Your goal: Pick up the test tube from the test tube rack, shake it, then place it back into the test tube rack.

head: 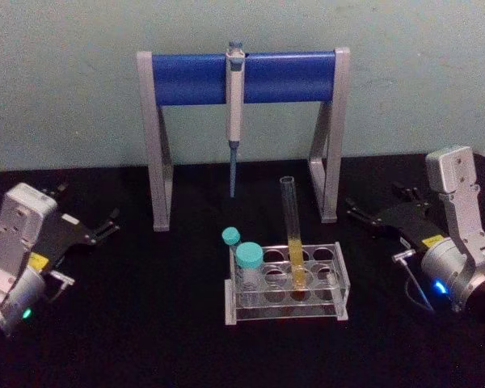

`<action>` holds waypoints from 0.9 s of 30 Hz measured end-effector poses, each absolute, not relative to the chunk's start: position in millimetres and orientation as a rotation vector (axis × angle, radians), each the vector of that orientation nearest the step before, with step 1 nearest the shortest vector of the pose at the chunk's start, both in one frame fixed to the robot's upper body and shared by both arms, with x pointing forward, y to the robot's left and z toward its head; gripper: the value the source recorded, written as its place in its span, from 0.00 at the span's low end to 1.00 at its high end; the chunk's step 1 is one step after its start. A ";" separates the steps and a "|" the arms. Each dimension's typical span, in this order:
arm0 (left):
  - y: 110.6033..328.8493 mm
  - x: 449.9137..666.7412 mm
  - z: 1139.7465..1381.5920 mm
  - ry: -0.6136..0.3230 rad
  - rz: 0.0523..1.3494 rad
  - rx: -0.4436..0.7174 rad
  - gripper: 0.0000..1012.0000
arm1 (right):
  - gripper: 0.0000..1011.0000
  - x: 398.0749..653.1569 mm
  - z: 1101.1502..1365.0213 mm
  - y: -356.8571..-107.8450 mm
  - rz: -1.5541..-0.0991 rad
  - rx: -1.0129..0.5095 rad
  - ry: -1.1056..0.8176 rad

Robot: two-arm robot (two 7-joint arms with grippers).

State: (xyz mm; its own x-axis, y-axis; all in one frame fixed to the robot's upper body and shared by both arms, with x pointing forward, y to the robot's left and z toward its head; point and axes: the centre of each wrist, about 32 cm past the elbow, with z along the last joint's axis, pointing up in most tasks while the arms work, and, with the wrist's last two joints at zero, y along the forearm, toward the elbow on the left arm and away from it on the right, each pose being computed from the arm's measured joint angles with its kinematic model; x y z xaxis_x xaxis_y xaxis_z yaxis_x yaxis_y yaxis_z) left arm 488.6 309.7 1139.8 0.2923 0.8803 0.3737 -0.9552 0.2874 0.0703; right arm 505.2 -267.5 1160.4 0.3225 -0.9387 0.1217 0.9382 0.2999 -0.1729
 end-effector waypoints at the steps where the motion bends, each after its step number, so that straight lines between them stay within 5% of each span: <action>1: 309.7 488.6 1139.8 -0.285 1.248 0.304 0.99 | 0.99 505.2 1160.4 -267.5 -1.246 -0.227 0.003; 27: 309.7 488.6 1139.8 -0.285 1.248 0.304 0.99 | 0.99 505.2 1160.6 -267.5 -1.246 -0.227 0.002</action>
State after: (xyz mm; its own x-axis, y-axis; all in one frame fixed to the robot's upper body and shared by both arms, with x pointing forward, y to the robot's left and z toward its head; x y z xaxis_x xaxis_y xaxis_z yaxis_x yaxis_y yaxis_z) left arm 488.6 309.7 1139.8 0.2923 0.8803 0.3737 -0.9552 0.2873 0.0702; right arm 505.2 -267.5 1160.6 0.3223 -0.9387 0.1222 0.9384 0.2999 -0.1719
